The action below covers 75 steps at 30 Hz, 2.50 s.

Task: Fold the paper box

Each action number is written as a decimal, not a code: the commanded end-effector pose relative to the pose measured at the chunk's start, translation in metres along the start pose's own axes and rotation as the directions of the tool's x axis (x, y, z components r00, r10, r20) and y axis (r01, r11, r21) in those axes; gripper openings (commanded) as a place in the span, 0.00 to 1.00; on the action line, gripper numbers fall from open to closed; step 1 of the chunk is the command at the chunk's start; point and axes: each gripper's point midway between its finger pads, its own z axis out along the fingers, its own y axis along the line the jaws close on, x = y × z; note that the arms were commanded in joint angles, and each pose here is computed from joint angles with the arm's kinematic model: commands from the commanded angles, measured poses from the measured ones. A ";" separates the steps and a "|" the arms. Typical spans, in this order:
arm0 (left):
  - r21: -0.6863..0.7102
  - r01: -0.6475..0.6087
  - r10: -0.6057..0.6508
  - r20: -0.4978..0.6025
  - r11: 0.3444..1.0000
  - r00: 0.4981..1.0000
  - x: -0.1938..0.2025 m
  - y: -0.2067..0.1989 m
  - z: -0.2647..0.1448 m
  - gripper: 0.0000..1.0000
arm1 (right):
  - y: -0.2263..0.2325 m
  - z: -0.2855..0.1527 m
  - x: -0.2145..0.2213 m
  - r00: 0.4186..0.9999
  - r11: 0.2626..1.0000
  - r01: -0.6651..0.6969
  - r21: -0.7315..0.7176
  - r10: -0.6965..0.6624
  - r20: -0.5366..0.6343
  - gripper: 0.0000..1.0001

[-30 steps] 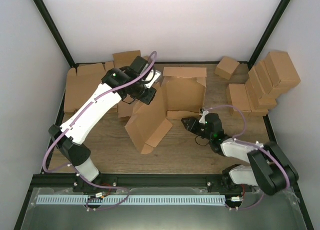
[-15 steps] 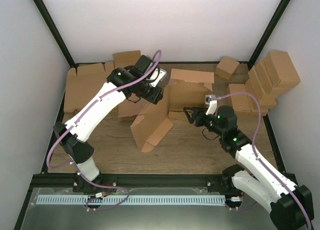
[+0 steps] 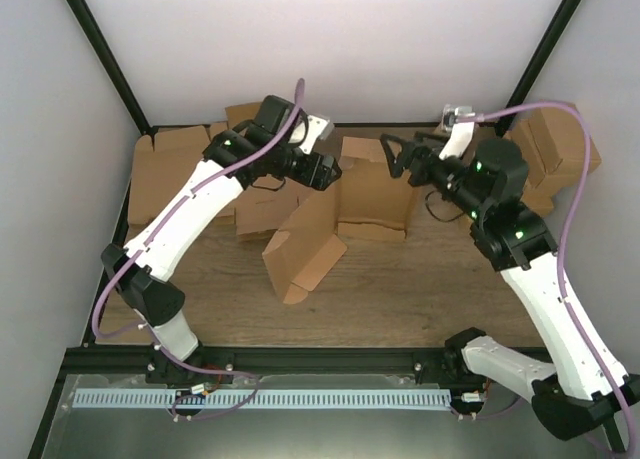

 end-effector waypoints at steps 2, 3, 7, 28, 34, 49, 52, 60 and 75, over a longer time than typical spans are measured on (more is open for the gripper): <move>0.135 0.069 -0.098 0.216 0.988 0.971 -0.050 0.004 -0.040 0.82 | -0.037 0.011 -0.027 1.000 0.965 0.026 0.260 -0.024 -0.012 0.99; 0.157 0.074 -0.109 0.230 0.985 0.967 -0.055 0.005 -0.041 0.82 | -0.046 0.014 -0.028 1.000 0.952 0.024 0.306 -0.020 -0.014 1.00; 0.218 0.102 -0.158 0.257 0.971 0.953 -0.070 0.007 -0.036 0.82 | -0.085 0.028 -0.015 0.999 0.908 0.003 0.420 0.014 -0.038 0.98; 0.393 0.159 -0.207 0.085 0.906 0.975 -0.056 -0.003 0.030 0.39 | -0.120 0.045 0.078 0.961 0.937 -0.067 0.344 0.153 -0.229 0.51; 0.383 0.173 -0.208 0.052 0.908 0.977 -0.046 -0.001 0.038 0.37 | -0.122 0.042 0.093 0.953 0.936 -0.067 0.345 0.163 -0.255 0.49; 0.304 0.127 -0.179 0.151 0.944 0.972 -0.069 0.015 0.017 0.54 | -0.100 0.031 0.045 0.969 0.950 0.164 0.267 -0.105 -0.224 0.83; 0.260 0.133 -0.181 0.172 0.956 0.968 -0.070 0.023 0.020 0.54 | -0.085 0.022 0.017 0.962 0.937 0.260 0.233 -0.230 -0.147 0.85; 0.264 0.170 -0.211 0.135 0.949 0.968 -0.063 0.028 0.037 0.53 | -0.038 0.037 -0.003 0.845 0.857 0.514 -0.033 -0.513 -0.149 0.79; 0.262 0.214 -0.253 0.121 0.941 0.960 -0.051 0.031 0.044 0.52 | -0.069 0.075 0.068 0.540 0.641 0.737 -0.214 -0.749 -0.384 0.72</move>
